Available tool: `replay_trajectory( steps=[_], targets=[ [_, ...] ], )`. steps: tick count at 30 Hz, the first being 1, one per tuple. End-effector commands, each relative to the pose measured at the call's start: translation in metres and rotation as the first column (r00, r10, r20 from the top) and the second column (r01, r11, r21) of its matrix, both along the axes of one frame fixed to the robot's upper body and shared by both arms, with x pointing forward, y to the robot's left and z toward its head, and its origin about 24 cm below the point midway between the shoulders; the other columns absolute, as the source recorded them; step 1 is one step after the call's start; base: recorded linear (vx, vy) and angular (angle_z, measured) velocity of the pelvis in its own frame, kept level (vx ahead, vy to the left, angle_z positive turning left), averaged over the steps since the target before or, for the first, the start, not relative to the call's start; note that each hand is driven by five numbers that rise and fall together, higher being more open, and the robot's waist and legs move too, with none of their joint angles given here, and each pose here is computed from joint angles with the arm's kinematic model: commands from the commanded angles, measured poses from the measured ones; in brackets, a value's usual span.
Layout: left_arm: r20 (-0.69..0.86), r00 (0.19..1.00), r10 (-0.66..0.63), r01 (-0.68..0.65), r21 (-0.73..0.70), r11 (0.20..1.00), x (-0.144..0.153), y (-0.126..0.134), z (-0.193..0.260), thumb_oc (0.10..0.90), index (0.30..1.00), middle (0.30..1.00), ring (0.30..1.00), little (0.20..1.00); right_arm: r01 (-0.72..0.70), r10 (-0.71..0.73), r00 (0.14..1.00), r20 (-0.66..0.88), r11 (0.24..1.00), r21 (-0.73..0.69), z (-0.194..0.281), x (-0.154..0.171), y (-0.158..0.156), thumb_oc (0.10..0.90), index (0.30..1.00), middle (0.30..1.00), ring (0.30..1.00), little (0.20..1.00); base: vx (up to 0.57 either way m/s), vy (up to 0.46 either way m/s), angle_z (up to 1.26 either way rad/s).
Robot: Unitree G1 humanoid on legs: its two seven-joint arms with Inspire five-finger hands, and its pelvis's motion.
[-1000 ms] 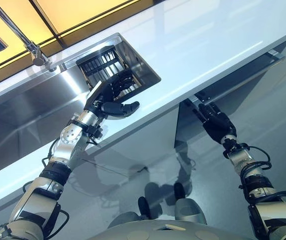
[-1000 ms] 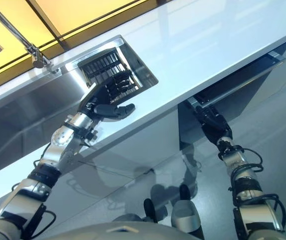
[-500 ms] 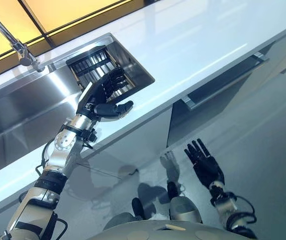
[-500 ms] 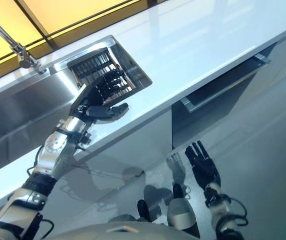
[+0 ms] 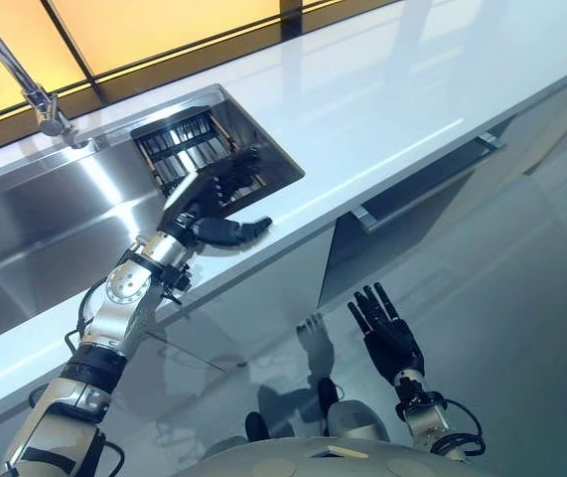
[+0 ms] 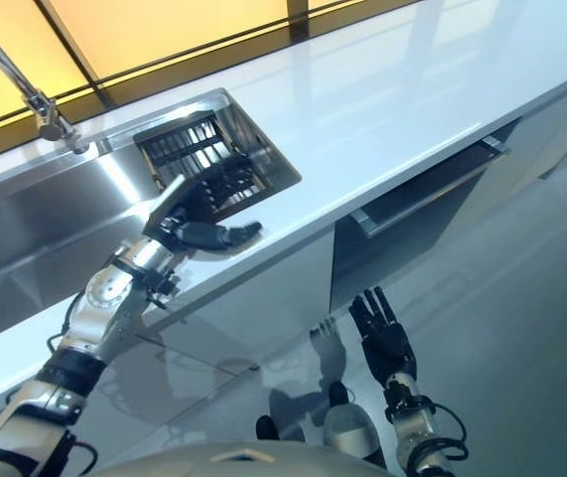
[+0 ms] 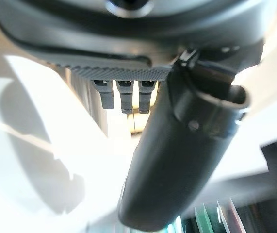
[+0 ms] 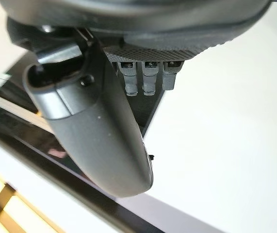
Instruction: Pick up plates and place into dishwasher.
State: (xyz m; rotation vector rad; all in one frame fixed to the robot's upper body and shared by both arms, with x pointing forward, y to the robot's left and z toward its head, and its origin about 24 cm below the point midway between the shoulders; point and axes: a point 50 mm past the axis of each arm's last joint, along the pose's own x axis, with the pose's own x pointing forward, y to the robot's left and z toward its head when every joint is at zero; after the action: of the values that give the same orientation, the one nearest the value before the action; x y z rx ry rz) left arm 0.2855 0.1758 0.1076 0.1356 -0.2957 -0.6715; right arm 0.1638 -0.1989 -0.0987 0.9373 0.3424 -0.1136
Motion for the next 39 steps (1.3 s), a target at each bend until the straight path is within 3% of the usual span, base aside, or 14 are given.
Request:
replay_trajectory(
  steps=[1,9,13,18,22,25,28,30,35,39],
  targets=[
    [0.224,0.951,-0.215,0.223,-0.009,0.975,-0.011,-0.027,0.054,0.8,0.9,0.9,0.9,0.9,-0.01,0.011,0.997,0.081,1.0,-0.012,0.013,0.023,0.0,0.8,0.9,0.9,0.9,0.9,-0.02,0.018,0.12],
    [0.297,0.816,-0.495,0.47,0.157,0.869,-0.046,-0.05,0.081,0.8,0.9,0.9,0.9,0.9,-0.032,0.032,0.999,0.028,0.999,-0.007,0.008,0.025,0.005,0.8,0.9,0.9,0.9,0.9,-0.05,0.003,0.25],
    [0.322,0.778,-0.54,0.497,0.213,0.841,-0.052,-0.053,0.092,0.8,0.9,0.9,0.9,0.9,-0.06,0.06,0.998,0.019,0.998,0.002,0.005,0.025,0.008,0.8,0.9,0.9,0.9,0.9,-0.04,-0.013,0.26],
    [0.246,0.8,-0.548,0.521,0.17,0.836,-0.049,-0.054,0.084,0.8,0.9,0.9,0.9,0.9,-0.079,0.079,0.997,0.007,0.997,0.011,0.003,0.027,0.013,0.8,0.9,0.9,0.9,0.9,-0.03,-0.014,0.16],
    [0.154,0.864,-0.479,0.483,0.017,0.876,-0.045,-0.053,0.06,0.8,0.9,0.9,0.9,0.9,-0.079,0.079,0.997,-0.019,0.997,0.011,-0.001,0.026,0.013,0.8,0.9,0.9,0.9,0.9,-0.01,-0.005,0.16],
    [0.053,0.928,-0.369,0.373,-0.081,0.924,-0.045,-0.045,0.021,0.8,0.9,0.9,0.9,0.9,-0.081,0.082,0.996,-0.044,0.997,0.01,-0.003,0.025,0.011,0.8,0.9,0.9,0.9,0.9,-0.02,0.002,0.12],
    [-0.009,0.948,-0.318,0.315,-0.1,0.944,-0.045,-0.041,0.001,0.8,0.9,0.9,0.9,0.9,-0.088,0.088,0.995,-0.055,0.996,0.008,-0.004,0.025,0.01,0.8,0.9,0.9,0.9,0.9,-0.01,-0.001,0.03],
    [-0.095,0.968,-0.23,0.229,-0.029,0.973,-0.051,-0.037,-0.035,0.8,0.9,0.9,0.9,0.9,-0.093,0.093,0.993,-0.071,0.996,0.007,-0.006,0.025,0.008,0.8,0.9,0.9,0.9,0.9,-0.02,-0.009,0.11],
    [-0.317,0.939,-0.13,0.194,0.18,0.964,-0.062,-0.032,-0.096,0.8,0.9,0.9,0.9,0.9,-0.12,0.119,0.987,-0.106,0.993,-0.003,-0.011,0.024,0.005,0.8,0.9,0.9,0.9,0.9,0.0,-0.002,0.09],
    [-0.329,0.943,-0.049,0.14,0.258,0.956,-0.064,-0.028,-0.119,0.8,0.9,0.9,0.9,0.9,-0.131,0.129,0.984,-0.125,0.991,-0.008,-0.016,0.02,0.003,0.8,0.9,0.9,0.9,0.9,0.0,0.0,0.01]
  ],
)
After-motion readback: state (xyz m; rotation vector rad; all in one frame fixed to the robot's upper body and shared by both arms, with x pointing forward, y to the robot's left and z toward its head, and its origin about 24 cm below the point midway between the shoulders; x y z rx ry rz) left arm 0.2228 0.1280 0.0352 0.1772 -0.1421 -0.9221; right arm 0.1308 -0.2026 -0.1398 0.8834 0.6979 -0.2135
